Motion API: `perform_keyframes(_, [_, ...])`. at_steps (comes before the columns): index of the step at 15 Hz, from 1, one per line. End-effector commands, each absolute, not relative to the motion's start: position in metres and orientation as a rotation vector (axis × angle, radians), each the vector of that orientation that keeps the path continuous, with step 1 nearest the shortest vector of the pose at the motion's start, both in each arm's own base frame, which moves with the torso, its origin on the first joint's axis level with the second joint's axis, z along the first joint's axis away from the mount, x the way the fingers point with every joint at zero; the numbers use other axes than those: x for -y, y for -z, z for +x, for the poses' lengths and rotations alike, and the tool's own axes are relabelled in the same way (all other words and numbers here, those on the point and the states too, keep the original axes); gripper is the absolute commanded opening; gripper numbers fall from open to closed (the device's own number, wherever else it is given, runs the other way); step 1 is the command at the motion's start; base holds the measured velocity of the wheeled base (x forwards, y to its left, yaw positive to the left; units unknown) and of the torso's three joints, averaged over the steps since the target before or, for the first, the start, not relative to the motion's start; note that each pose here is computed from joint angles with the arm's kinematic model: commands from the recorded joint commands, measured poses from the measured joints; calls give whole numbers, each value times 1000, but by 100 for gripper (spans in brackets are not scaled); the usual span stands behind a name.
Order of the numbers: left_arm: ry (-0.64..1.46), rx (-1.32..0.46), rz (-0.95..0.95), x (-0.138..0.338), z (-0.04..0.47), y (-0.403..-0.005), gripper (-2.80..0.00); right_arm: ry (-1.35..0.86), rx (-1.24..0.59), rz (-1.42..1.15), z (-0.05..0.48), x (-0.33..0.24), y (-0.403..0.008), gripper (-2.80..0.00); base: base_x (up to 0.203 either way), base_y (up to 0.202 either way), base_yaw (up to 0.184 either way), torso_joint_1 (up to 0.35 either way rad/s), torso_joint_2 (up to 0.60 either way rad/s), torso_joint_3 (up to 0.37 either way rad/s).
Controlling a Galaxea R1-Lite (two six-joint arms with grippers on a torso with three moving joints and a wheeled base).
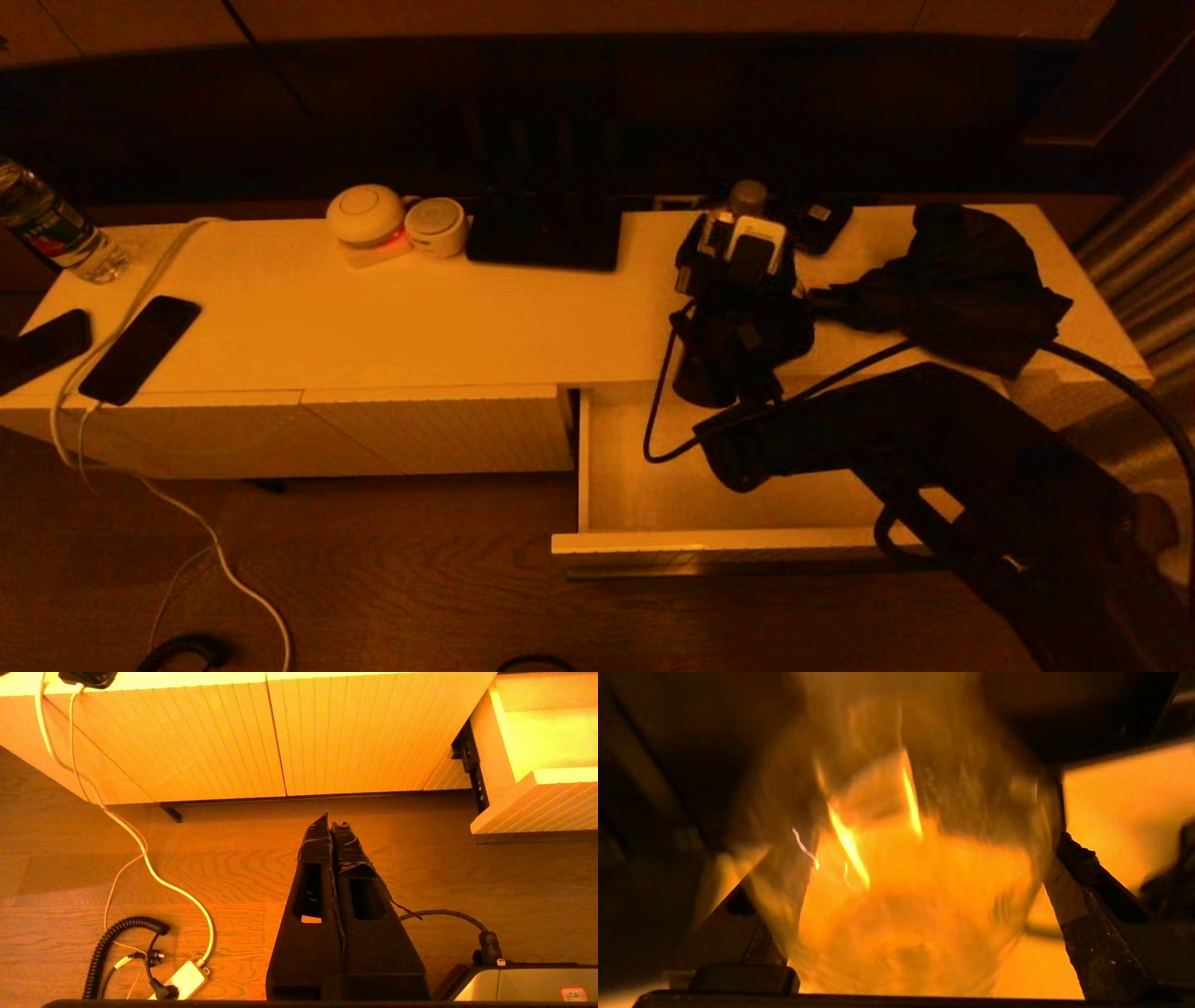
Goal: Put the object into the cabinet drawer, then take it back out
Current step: Take the mineral water out of the drawer and put it on the table, then close the drawer
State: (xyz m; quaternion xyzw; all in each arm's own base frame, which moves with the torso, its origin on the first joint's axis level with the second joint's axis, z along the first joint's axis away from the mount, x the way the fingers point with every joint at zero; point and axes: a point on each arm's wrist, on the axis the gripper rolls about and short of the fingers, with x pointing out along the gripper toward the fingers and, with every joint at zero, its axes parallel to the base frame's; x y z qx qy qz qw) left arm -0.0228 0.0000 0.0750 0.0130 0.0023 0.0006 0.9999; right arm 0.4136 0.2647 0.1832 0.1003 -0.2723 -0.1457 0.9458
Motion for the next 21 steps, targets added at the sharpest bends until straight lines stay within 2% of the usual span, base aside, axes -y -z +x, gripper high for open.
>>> perform_keyframes(1, [-1,-5,26,0,-23,-75,-280,307,605,252,402,-257,-215,0,0,0,0,0,0,0])
perform_keyframes(11, [-1,-5,26,0,-23,-75,-280,301,762,400,334,-222,-327,0,0,0,0,0,0,0])
perform_keyframes(14, [-1,-5,26,0,-23,-75,-280,316,765,309,309,-213,-348,0,0,0,0,0,0,0])
perform_keyframes(15, [-1,-5,26,0,-23,-75,-280,317,755,260,302,-210,-349,-280,0,0,0,0,0,0])
perform_keyframes(19, [-1,-5,26,0,-23,-75,-280,287,666,20,272,-190,-346,-280,0,0,0,0,0,0])
perform_keyframes(21, [-1,-5,26,0,-23,-75,-280,221,475,-183,260,-181,-321,-280,0,0,0,0,0,0])
